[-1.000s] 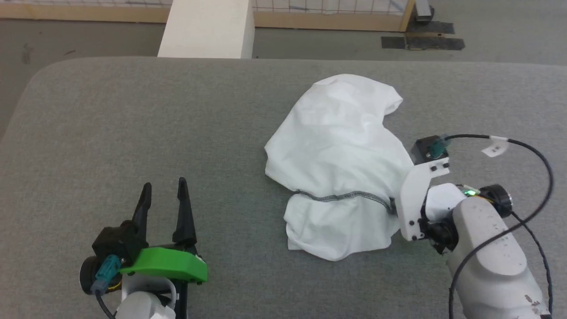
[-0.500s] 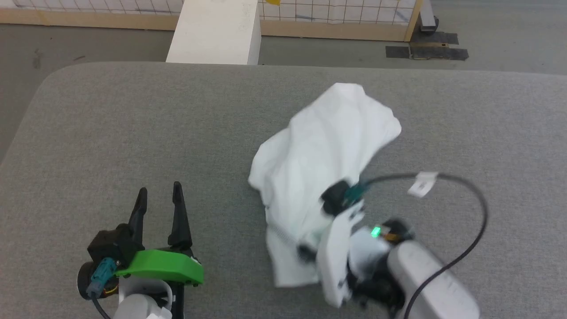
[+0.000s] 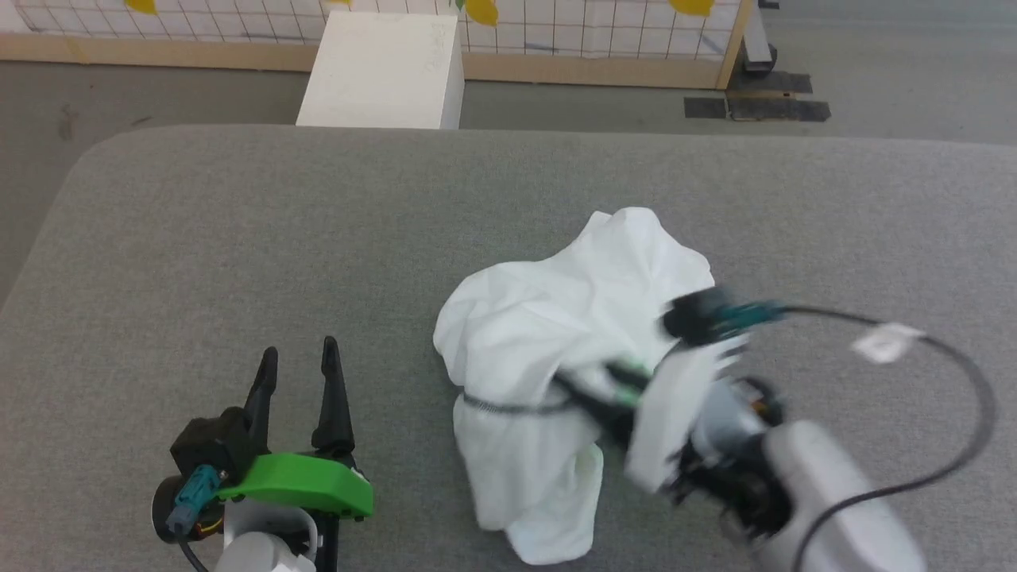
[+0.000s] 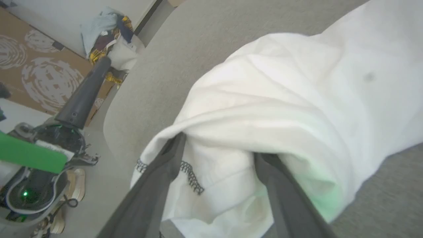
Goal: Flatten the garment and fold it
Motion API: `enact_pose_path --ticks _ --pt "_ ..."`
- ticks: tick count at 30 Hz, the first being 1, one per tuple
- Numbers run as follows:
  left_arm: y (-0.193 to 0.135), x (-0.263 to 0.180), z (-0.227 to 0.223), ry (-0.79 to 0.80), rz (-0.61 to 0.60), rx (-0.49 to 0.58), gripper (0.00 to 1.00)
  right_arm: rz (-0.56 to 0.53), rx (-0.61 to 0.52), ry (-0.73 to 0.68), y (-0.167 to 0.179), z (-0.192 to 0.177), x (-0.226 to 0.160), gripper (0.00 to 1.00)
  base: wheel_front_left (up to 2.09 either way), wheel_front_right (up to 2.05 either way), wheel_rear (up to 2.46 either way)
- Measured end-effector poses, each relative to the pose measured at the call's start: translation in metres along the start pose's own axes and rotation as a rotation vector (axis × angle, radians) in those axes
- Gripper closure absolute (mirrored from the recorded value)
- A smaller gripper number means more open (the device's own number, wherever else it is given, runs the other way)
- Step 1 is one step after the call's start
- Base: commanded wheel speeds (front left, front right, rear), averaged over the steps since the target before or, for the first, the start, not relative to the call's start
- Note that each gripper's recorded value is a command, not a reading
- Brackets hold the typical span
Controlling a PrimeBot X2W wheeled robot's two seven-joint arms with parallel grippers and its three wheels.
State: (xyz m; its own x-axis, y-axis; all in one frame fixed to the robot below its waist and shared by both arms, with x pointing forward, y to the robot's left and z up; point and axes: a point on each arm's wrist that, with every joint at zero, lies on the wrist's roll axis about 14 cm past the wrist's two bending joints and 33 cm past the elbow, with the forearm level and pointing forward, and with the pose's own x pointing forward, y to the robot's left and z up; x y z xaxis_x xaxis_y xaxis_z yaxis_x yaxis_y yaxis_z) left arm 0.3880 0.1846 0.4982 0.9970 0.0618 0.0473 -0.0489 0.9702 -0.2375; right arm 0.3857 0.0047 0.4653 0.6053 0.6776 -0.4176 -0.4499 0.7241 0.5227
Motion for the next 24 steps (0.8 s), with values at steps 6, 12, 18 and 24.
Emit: enact_pose_path --ticks 6,12,18,24 --pt "0.001 -0.001 0.002 -0.007 0.001 0.005 0.00 -0.326 -0.067 -0.167 -0.094 0.053 -0.044 0.00 0.00 0.00 0.00" --pt "0.006 -0.001 -0.006 0.017 0.011 0.014 0.00 -0.520 -0.202 0.028 -0.141 0.034 -0.039 0.00 0.00 0.00 0.00" --pt "0.013 0.002 -0.012 0.036 0.028 0.025 0.00 -0.520 -0.267 0.164 -0.144 0.019 -0.005 0.00 0.00 0.00 0.00" --pt "0.024 0.000 -0.015 0.046 0.056 0.034 0.00 -0.515 -0.266 0.267 -0.152 -0.004 0.013 0.00 0.00 0.00 0.00"
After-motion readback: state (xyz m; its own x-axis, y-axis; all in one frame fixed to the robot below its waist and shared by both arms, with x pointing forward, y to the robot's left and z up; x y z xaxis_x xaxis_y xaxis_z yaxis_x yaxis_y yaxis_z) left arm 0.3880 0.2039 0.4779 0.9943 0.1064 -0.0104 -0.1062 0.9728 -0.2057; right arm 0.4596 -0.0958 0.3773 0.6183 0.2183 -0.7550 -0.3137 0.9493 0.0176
